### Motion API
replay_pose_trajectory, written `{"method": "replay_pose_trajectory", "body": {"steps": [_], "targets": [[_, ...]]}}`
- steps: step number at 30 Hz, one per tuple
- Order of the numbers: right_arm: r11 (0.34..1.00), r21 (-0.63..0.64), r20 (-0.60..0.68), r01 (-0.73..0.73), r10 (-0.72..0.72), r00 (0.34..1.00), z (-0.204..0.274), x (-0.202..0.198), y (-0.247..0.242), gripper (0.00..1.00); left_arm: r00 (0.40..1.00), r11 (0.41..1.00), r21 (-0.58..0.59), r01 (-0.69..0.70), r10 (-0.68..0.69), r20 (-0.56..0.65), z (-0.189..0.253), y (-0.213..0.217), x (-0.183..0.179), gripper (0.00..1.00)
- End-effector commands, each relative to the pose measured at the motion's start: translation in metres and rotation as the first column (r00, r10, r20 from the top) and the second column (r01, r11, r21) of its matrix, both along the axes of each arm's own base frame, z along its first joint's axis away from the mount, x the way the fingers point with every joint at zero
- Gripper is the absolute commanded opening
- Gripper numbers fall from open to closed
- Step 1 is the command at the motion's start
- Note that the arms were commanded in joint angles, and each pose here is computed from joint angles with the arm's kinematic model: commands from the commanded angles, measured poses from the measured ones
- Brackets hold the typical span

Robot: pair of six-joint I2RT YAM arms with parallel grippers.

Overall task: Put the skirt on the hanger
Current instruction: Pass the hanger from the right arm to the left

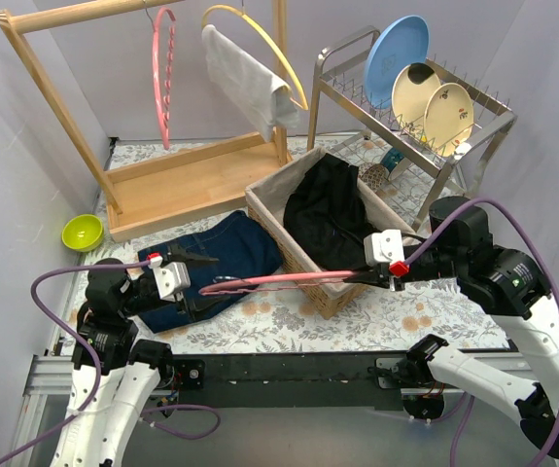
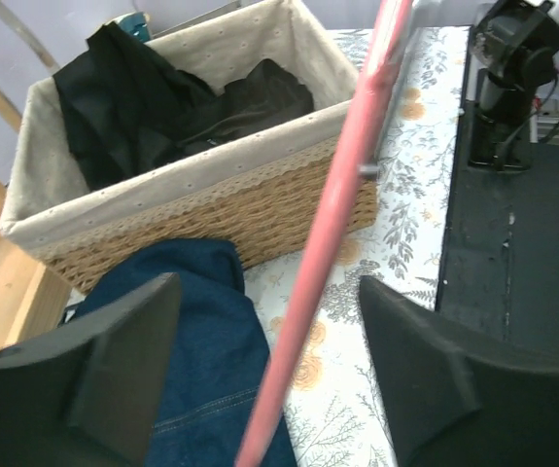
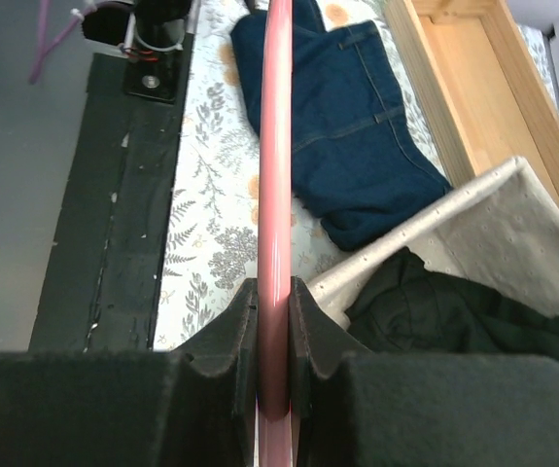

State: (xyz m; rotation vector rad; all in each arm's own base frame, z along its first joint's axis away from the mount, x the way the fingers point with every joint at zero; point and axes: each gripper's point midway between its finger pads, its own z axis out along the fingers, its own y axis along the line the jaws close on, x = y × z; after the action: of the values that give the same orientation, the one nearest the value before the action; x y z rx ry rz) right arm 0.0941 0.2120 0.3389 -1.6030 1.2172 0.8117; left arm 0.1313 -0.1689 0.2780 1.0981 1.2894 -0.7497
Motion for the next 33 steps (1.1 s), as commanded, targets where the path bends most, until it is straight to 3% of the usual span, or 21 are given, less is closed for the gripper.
{"method": "replay_pose_trajectory", "body": {"steps": [1,4,7,8,9,14,17,18,21,25,33], "targets": [[0.989,0.080,0.103,-0.125,0.116,0.988,0.033,-0.018,0.003,0.01,0.996,0.996,-0.003,0.088,-0.088,-0.028,-0.004,-0.007,-0.011,0.61],[0.987,0.082,0.106,-0.135,0.126,0.986,0.035,-0.019,0.004,0.01,0.990,0.992,-0.017,0.125,-0.126,-0.065,-0.007,-0.010,-0.017,0.50],[0.988,0.079,0.106,-0.129,0.121,0.987,0.034,-0.016,0.005,0.01,0.985,0.988,-0.025,0.154,-0.156,-0.074,-0.007,-0.011,-0.024,0.34],[0.990,0.075,0.097,-0.124,0.116,0.988,0.031,-0.014,0.005,0.01,0.985,0.988,-0.026,0.154,-0.155,-0.075,-0.007,-0.011,-0.024,0.23],[0.991,0.072,0.096,-0.116,0.109,0.989,0.030,-0.011,0.006,0.01,0.985,0.988,-0.026,0.152,-0.154,-0.077,-0.007,-0.011,-0.024,0.00],[0.998,0.033,0.062,-0.055,0.053,0.997,0.014,0.003,0.008,0.01,0.985,0.991,-0.020,0.134,-0.135,-0.104,0.000,-0.009,-0.024,0.00],[0.998,-0.030,0.013,-0.062,0.062,0.998,0.000,0.011,0.012,0.24,0.982,0.993,-0.016,0.118,-0.119,-0.144,0.007,-0.009,-0.018,0.00],[0.995,-0.038,-0.012,-0.090,0.090,0.996,0.004,0.005,0.012,0.45,0.982,0.992,-0.017,0.126,-0.127,-0.143,0.011,-0.010,-0.017,0.00],[0.984,-0.082,-0.120,-0.157,0.147,0.982,-0.002,0.006,0.022,0.58,0.972,0.989,-0.022,0.143,-0.145,-0.184,0.013,-0.013,-0.012,0.00],[0.972,-0.088,-0.167,-0.216,0.199,0.966,0.018,0.011,0.041,0.64,0.967,0.991,-0.022,0.129,-0.131,-0.217,0.017,-0.014,-0.004,0.00],[0.955,-0.145,-0.235,-0.259,0.221,0.947,0.014,0.022,0.109,0.65,0.963,0.994,-0.005,0.108,-0.106,-0.246,0.013,-0.015,0.002,0.00]]}}
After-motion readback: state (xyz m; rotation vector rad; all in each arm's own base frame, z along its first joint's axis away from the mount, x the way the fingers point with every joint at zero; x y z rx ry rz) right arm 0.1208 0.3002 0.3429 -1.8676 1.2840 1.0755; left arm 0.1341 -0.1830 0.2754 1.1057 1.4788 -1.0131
